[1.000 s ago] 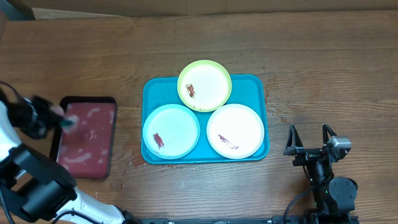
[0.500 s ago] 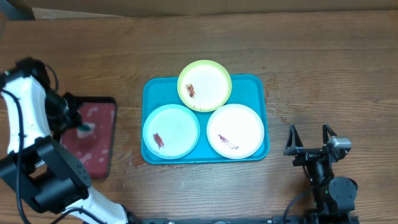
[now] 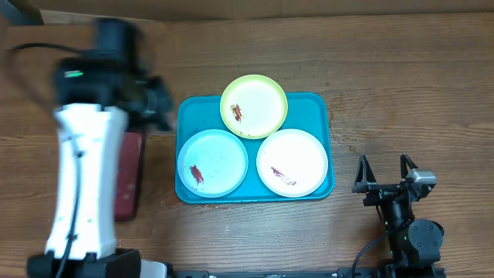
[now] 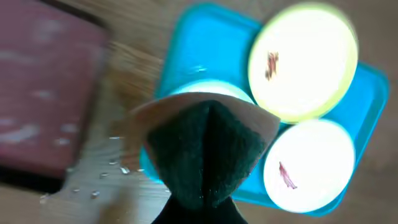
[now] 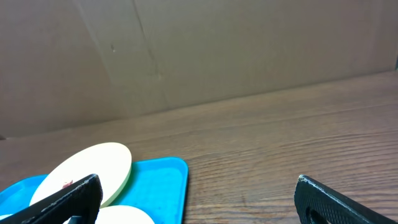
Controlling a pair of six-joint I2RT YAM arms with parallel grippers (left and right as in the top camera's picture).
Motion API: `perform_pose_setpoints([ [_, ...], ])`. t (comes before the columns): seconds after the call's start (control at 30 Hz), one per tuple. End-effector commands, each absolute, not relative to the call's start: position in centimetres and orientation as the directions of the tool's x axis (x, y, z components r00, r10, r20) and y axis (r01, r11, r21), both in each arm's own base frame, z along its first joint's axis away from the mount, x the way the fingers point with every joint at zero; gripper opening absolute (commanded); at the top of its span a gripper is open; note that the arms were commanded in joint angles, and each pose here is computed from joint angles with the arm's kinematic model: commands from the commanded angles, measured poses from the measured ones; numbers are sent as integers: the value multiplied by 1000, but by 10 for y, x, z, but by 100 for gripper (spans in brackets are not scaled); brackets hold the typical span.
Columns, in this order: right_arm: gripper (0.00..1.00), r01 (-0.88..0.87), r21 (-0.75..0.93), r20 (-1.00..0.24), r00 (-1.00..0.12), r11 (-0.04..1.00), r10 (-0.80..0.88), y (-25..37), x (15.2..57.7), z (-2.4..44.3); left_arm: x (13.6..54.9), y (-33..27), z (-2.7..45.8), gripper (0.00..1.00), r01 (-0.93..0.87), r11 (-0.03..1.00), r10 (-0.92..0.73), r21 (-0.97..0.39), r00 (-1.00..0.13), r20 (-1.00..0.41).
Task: Clean dirty plates on tray and stack at the side
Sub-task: 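Carry the sponge with the left gripper onto the light-blue plate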
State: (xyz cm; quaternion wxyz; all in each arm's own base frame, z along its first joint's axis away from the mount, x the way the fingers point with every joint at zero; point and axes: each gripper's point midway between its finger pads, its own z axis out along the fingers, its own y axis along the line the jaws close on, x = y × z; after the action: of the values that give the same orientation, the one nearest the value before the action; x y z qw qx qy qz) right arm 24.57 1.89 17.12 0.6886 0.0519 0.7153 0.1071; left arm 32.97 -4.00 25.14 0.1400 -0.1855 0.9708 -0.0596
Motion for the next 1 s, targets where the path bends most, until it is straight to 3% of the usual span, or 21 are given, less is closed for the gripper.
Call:
perform_pose_setpoints([
  [0.0, 100, -69, 221, -975, -43, 973, 218, 18, 246, 169, 322, -84, 189, 4, -335, 938, -345, -86, -926, -152],
  [0.2, 100, -69, 221, -975, -42, 973, 218, 18, 246, 169, 315, -99, 119, 4, -427, 904, -427, -19, -899, -102],
  [0.37, 100, -69, 221, -975, -43, 973, 218, 18, 246, 169, 320, -118, 69, 4, -485, 869, -490, -96, -871, -36],
  [0.53, 100, -69, 221, -975, -43, 973, 218, 18, 246, 169, 327, -135, 40, 4, -477, 864, -482, -160, -876, 13],
  [0.7, 100, -69, 221, -975, -43, 973, 218, 18, 246, 169, 331, -125, 23, 5, -484, 870, -487, -92, -873, -14],
  [0.73, 100, -69, 221, -975, -42, 973, 218, 18, 246, 169, 331, -124, 22, 11, -484, 871, -487, -86, -873, -17],
  [0.77, 100, -68, 221, -975, -43, 973, 218, 18, 246, 169, 331, -124, 21, 22, -484, 871, -487, -84, -873, -17],
  [0.8, 100, -69, 221, -975, -43, 973, 218, 18, 246, 169, 331, -124, 21, 50, -484, 871, -487, -85, -873, -16],
  [0.83, 100, -69, 221, -975, -43, 973, 218, 18, 246, 169, 331, -124, 21, 94, -484, 871, -487, -86, -873, -16],
  [0.87, 100, -69, 221, -975, -42, 973, 218, 18, 246, 169, 331, -124, 21, 100, -478, 874, -481, -86, -877, -17],
  [0.97, 100, -69, 221, -975, -43, 973, 218, 18, 246, 169, 337, -126, 27, 100, -387, 917, -392, -99, -919, -36],
])
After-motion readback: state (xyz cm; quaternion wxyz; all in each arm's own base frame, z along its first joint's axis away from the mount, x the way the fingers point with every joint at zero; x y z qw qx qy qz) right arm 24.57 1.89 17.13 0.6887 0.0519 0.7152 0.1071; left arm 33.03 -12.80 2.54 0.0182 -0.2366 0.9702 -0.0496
